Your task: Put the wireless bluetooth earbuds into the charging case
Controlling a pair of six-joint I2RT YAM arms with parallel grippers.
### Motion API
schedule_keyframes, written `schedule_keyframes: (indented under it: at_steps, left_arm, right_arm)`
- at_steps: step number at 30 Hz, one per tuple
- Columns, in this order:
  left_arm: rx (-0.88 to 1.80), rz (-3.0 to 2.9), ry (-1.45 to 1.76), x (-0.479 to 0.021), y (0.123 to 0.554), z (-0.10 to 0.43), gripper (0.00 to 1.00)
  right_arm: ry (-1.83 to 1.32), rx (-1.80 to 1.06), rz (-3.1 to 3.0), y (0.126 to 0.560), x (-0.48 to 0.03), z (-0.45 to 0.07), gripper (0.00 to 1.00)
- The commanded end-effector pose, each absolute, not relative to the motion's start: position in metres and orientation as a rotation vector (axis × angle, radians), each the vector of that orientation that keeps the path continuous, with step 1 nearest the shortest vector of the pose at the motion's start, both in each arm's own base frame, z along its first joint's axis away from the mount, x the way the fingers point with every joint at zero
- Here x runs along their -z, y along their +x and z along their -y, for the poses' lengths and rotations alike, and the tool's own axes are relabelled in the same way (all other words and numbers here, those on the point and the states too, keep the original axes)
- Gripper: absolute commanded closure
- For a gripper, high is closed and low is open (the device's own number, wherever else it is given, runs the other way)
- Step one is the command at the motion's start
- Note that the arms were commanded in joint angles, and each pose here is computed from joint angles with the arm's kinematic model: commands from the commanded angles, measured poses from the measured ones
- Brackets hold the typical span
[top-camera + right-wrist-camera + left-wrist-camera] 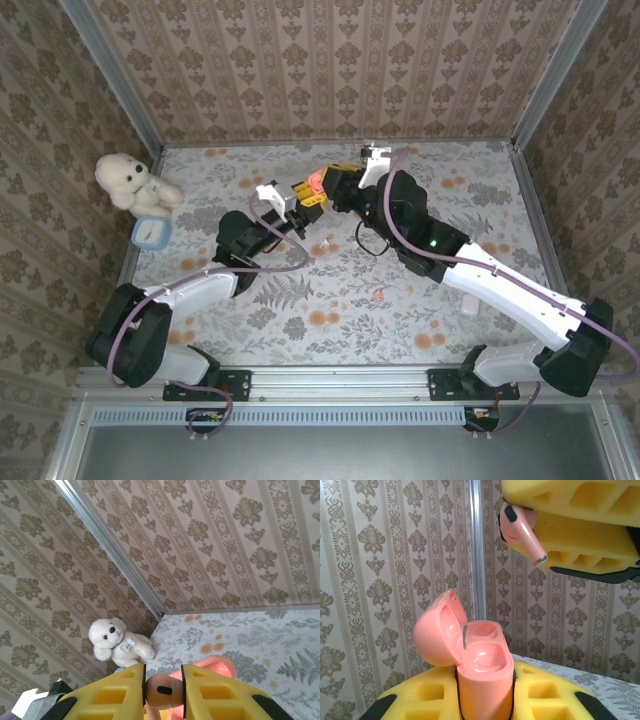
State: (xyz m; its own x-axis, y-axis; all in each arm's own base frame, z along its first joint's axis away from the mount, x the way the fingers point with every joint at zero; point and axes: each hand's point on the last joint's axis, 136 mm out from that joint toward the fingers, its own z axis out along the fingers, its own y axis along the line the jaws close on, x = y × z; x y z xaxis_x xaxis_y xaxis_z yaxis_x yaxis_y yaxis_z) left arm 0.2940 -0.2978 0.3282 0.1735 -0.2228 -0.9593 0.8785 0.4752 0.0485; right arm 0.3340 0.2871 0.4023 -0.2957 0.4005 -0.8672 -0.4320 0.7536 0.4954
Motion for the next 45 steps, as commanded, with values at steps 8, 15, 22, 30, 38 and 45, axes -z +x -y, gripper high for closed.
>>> schedule_keyframes:
  at_steps: [8, 15, 22, 30, 38, 45]
  left_arm:
    - [0.903, -1.102, 0.708, -0.352, 0.292, 0.3, 1.0]
    - [0.908, -1.105, 0.707, -0.354, 0.291, 0.301, 1.0]
    - [0.91, -1.105, 0.707, -0.355, 0.291, 0.301, 1.0]
    - [0.913, -1.099, 0.71, -0.358, 0.288, 0.301, 1.0]
    - [0.911, -1.093, 0.716, -0.36, 0.285, 0.301, 1.0]
    - [0.911, -1.091, 0.719, -0.36, 0.283, 0.3, 1.0]
  right_arm:
    - [-0.05, -0.853, -1.593, 0.34, -0.399, -0.298, 0.78]
    - [-0.04, -0.843, -1.603, 0.345, -0.386, -0.3, 0.79]
    - [-0.038, -0.825, -1.605, 0.347, -0.38, -0.299, 0.79]
    - [-0.033, -0.781, -1.617, 0.352, -0.37, -0.297, 0.79]
    - [-0.02, -0.738, -1.624, 0.356, -0.365, -0.293, 0.79]
    - [-0.013, -0.716, -1.632, 0.359, -0.36, -0.289, 0.8]
